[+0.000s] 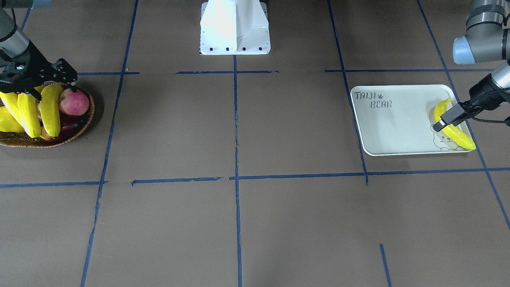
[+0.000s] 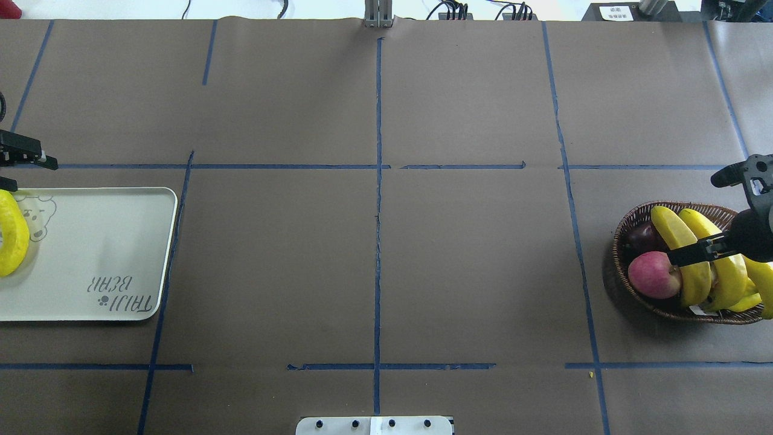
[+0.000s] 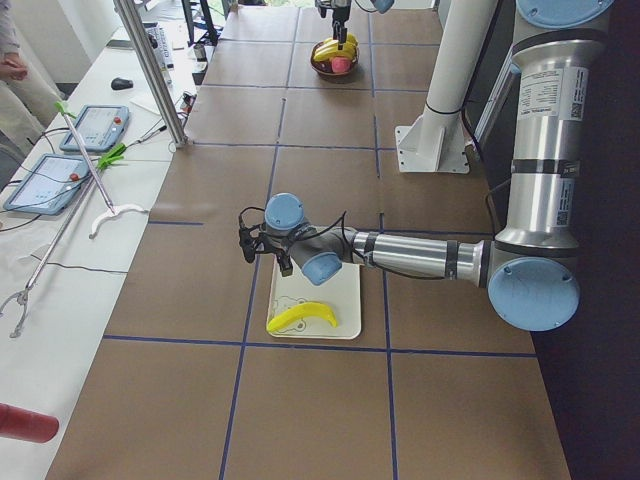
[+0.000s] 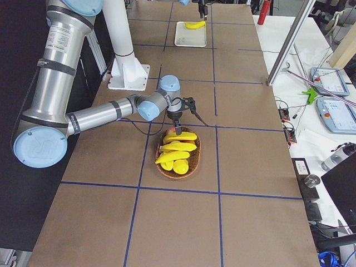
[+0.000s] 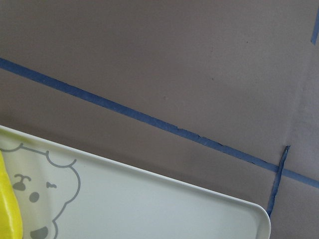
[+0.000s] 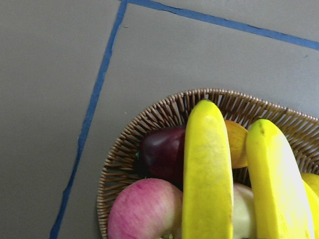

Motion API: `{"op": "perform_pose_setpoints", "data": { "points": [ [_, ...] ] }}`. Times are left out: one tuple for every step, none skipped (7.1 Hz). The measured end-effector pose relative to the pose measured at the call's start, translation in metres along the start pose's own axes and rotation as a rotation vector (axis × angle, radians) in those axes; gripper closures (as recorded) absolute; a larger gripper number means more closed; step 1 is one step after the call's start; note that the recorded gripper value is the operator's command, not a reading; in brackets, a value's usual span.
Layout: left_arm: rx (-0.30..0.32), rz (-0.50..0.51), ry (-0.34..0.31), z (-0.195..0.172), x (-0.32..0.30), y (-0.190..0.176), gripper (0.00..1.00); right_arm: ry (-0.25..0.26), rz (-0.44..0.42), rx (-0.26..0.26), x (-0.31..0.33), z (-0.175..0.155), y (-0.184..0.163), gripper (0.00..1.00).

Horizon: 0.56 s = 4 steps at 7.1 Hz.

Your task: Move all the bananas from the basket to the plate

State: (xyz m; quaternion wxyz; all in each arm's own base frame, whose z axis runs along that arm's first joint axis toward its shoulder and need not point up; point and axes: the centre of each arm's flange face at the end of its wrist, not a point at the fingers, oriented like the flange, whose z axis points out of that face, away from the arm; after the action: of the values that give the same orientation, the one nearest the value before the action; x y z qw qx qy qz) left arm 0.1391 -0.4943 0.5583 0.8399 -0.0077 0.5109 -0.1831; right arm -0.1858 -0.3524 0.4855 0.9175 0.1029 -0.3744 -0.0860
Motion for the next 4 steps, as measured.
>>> {"op": "perform_pose_setpoints", "data": {
  "points": [
    [0.000,0.000,0.001,0.000,0.000,0.000,0.00,0.004,0.026,0.026,0.008,-0.002,0.010,0.11],
    [-0.001,-0.001,0.000,0.000,0.000,0.000,0.00,0.004,0.039,0.037,0.013,-0.002,0.017,0.14],
    [-0.001,-0.001,0.000,0.000,0.000,0.000,0.00,0.008,0.044,0.037,0.010,0.001,0.022,0.14],
    [-0.001,-0.001,0.000,0.000,-0.001,0.000,0.00,0.023,0.045,0.037,0.003,0.009,0.026,0.16]
  ]
}}
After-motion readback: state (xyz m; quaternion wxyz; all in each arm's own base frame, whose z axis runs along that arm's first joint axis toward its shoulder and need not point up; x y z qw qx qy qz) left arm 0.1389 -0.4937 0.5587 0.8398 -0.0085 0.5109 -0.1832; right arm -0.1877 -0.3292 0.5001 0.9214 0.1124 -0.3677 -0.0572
